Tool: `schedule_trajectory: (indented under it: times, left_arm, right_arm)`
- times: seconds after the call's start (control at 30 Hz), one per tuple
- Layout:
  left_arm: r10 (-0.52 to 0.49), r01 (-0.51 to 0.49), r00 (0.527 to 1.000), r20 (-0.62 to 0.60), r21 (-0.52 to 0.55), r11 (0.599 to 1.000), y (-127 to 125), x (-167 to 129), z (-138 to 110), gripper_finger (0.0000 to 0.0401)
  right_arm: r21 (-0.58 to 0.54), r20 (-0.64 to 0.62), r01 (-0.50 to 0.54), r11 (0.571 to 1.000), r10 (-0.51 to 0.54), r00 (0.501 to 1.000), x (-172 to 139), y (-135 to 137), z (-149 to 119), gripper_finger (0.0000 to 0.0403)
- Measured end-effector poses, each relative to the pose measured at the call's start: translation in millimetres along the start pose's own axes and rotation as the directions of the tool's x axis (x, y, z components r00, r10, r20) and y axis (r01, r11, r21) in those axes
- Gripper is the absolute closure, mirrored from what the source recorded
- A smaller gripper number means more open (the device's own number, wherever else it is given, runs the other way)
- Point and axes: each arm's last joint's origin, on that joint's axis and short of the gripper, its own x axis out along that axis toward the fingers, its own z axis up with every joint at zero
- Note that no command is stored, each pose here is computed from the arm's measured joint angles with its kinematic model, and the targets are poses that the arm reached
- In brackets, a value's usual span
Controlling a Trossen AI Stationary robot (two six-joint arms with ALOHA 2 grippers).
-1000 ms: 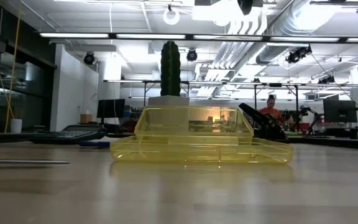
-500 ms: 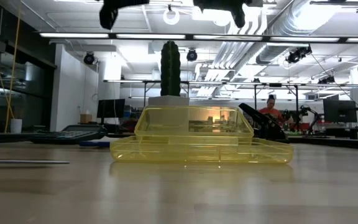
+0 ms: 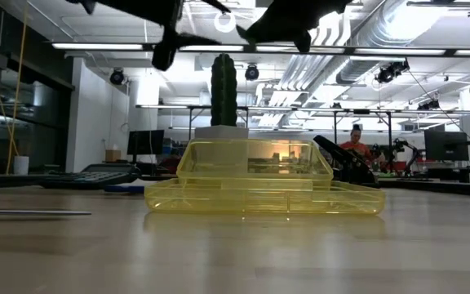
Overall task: Pack school essentials
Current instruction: Put the green eraser into the yellow supply box
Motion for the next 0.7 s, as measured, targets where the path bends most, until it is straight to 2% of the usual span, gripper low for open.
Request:
schedule_trajectory:
  times: [0.13, 0.37, 0.5, 0.7]
  left_arm:
    - [-0.026, 0.022, 0.996, -0.086, -0.049, 0.999, 8, 10, -2, 0.0168]
    - [-0.052, 0.041, 0.984, -0.173, -0.068, 0.997, 15, 24, -12, 0.0177]
    - [-0.023, 0.002, 0.98, -0.198, -0.108, 0.994, 22, 33, -18, 0.0186]
    - [-0.042, 0.02, 0.981, -0.187, -0.12, 0.993, 24, 38, -19, 0.0201]
  right_arm:
    - [-0.023, -0.037, 0.005, 1.0, -0.006, 0.999, 8, 0, -6, 0.0364]
    - [-0.028, -0.075, -0.003, 1.0, 0.001, 0.997, 12, 0, -11, 0.0364]
    - [-0.028, -0.088, -0.025, 0.999, 0.022, 0.996, 12, 1, -12, 0.0364]
    - [-0.03, -0.123, -0.039, 0.999, 0.035, 0.992, 13, 1, -16, 0.0364]
